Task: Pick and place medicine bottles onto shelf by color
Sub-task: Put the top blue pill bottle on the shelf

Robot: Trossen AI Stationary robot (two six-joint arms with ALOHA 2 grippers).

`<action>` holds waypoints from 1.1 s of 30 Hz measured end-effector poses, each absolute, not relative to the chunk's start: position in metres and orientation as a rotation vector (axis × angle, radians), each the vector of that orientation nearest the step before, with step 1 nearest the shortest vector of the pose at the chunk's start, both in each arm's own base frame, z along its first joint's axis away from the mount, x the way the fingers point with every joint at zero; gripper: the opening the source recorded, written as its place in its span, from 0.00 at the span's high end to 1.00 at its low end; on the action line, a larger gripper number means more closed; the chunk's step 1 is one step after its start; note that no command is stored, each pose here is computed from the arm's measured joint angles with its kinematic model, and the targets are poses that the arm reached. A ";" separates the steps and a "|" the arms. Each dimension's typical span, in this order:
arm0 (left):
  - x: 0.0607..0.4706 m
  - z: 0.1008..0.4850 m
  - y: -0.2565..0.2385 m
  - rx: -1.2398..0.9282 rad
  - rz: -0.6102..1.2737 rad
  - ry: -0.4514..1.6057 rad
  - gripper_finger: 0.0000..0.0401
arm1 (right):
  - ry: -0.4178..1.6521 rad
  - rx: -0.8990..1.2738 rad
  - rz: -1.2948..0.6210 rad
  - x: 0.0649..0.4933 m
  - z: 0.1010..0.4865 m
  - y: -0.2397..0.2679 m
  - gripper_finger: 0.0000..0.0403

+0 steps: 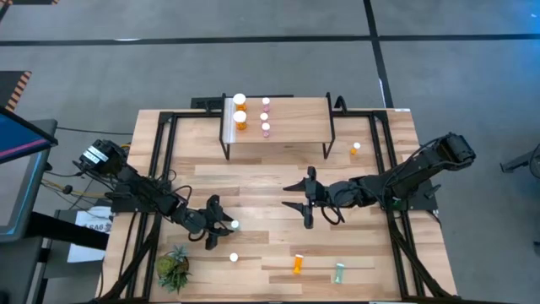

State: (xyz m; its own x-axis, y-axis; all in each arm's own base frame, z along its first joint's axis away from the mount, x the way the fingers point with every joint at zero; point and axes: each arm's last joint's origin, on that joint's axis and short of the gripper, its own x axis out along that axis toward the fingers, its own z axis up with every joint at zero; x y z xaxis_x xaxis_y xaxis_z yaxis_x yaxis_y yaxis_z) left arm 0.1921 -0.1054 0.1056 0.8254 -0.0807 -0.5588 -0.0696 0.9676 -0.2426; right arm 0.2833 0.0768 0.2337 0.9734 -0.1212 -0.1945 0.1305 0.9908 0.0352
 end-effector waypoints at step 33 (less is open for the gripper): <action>0.192 0.106 -0.107 -0.278 -0.038 0.610 0.55 | 0.196 0.055 -0.128 0.283 0.233 0.077 0.44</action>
